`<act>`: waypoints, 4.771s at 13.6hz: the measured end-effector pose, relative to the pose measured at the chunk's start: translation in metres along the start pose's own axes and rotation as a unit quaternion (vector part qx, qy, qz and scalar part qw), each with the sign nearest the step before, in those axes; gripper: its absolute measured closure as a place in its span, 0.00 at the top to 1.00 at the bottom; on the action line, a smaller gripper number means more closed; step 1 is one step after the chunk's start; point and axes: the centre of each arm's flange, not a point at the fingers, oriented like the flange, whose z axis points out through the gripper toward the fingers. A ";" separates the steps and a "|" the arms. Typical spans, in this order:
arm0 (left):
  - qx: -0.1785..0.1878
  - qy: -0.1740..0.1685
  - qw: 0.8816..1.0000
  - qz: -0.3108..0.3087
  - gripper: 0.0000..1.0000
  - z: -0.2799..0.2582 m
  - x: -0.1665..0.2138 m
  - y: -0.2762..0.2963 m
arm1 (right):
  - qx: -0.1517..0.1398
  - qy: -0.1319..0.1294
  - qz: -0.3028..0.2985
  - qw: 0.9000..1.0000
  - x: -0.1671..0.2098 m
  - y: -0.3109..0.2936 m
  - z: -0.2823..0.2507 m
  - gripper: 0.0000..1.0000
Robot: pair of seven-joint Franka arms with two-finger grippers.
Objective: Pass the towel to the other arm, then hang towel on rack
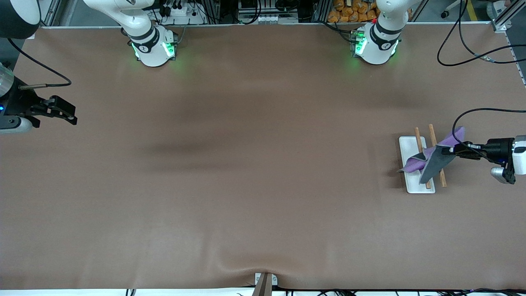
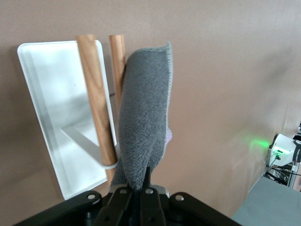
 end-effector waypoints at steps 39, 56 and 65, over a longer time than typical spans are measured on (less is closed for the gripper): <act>0.322 0.049 0.944 -0.058 1.00 -0.095 0.009 0.362 | -0.007 0.002 0.018 1.000 0.004 0.016 -0.039 1.00; 0.350 0.092 0.931 -0.051 1.00 -0.103 -0.010 0.423 | -0.004 0.003 0.015 1.000 0.004 0.014 -0.040 1.00; 0.374 0.090 0.919 -0.084 1.00 -0.076 -0.033 0.446 | -0.004 0.004 0.017 1.000 0.003 0.016 -0.042 1.00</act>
